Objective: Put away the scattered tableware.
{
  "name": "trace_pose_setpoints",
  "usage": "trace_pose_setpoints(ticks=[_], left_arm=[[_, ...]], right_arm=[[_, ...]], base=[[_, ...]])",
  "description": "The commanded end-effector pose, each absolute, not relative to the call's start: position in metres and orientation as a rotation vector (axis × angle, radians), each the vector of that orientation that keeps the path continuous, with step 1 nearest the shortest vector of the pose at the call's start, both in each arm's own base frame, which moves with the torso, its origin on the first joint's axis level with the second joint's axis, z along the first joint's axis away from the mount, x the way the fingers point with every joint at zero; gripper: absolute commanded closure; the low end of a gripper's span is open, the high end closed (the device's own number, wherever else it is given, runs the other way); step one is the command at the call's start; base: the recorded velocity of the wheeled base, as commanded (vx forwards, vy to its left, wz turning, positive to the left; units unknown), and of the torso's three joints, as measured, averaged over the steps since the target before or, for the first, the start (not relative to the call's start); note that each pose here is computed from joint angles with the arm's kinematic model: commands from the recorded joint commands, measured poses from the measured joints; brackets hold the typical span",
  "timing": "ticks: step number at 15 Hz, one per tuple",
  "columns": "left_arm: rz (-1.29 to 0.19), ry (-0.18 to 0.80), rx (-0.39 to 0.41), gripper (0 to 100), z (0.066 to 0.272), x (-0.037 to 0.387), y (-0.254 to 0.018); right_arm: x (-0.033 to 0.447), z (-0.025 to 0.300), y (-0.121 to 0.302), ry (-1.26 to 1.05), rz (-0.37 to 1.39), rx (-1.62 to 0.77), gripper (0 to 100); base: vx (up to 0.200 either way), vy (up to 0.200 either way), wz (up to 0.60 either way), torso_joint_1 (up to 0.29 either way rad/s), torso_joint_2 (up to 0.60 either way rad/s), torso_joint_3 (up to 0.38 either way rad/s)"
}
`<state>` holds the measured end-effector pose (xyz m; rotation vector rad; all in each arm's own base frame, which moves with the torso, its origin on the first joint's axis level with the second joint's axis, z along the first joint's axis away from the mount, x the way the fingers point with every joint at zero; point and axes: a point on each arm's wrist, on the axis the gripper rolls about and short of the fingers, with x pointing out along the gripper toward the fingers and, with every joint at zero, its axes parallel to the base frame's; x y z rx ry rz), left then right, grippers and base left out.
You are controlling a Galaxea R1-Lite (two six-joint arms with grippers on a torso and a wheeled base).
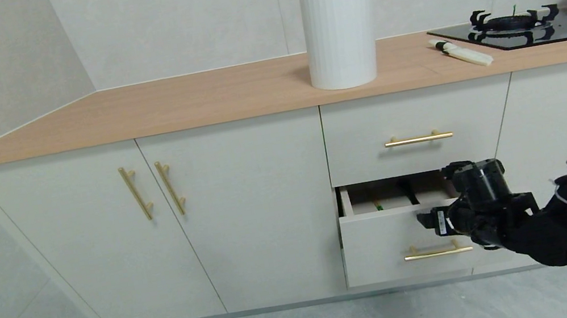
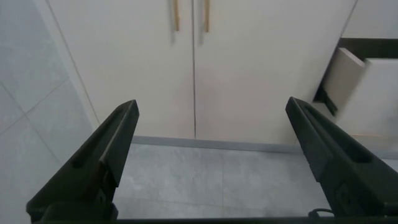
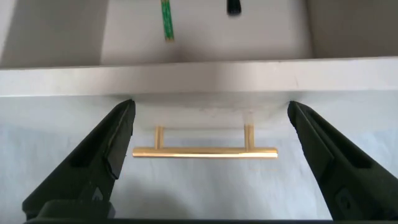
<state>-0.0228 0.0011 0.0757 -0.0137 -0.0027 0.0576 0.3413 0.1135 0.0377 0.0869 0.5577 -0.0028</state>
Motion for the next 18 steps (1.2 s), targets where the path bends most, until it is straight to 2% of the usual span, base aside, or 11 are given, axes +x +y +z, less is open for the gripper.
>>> trace_pose_setpoints(ticks=[1,9,18], left_arm=[[0.058,-0.002,-0.014,0,0.076,-0.023,0.001],[0.058,-0.002,-0.014,0,0.076,-0.023,0.001],[0.058,-0.002,-0.014,0,0.076,-0.023,0.001]], right_arm=[[0.352,0.009,0.115,0.576,-0.012,0.078,0],[0.393,-0.013,0.114,0.418,-0.099,0.137,0],[0.421,-0.014,0.111,0.342,-0.15,0.241,0]], base=[[0.0,0.0,0.0,0.0,0.0,0.0],[0.0,0.0,0.0,0.0,0.0,0.0],[0.0,0.0,0.0,0.0,0.0,0.0]])
